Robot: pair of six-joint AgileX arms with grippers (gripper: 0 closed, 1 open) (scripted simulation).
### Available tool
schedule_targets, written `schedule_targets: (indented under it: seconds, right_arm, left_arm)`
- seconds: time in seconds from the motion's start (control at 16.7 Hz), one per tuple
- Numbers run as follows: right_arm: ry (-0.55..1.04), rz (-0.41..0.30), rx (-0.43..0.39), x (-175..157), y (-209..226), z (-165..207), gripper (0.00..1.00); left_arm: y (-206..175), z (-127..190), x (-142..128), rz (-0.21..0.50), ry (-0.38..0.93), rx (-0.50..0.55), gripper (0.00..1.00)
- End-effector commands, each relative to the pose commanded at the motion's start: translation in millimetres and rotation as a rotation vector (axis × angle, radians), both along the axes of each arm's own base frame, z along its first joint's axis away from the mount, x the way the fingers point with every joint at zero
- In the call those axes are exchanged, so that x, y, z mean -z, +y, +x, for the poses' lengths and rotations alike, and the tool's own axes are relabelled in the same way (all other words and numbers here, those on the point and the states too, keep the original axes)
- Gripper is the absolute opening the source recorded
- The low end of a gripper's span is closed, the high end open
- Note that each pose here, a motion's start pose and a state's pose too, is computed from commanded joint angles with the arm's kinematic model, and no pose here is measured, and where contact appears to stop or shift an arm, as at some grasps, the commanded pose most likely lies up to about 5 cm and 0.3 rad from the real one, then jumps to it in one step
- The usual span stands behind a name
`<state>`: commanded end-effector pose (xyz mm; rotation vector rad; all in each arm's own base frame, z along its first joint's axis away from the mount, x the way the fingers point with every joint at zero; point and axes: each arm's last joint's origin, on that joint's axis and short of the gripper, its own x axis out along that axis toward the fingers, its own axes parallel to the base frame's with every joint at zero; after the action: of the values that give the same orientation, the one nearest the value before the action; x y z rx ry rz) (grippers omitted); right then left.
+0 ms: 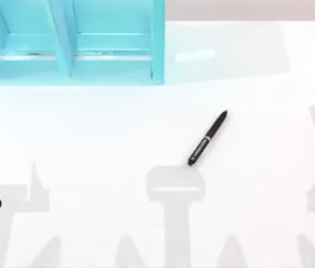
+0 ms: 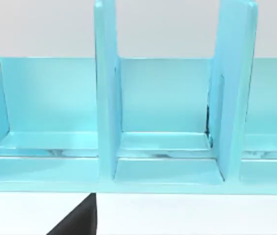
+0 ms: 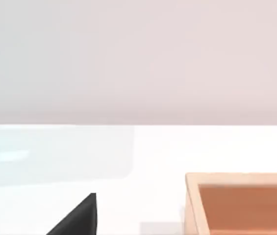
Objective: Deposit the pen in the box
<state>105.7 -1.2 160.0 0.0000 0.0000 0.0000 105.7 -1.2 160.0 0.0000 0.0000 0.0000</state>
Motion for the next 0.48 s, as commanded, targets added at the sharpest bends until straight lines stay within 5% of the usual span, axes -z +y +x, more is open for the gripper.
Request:
schedule_targets:
  seconds: [0.48]
  right_arm:
    - [0.162, 0.089, -0.074, -22, 8, 6, 1.00]
  left_arm:
    - [0, 0, 0, 0.000, 0.000, 0.000, 1.00]
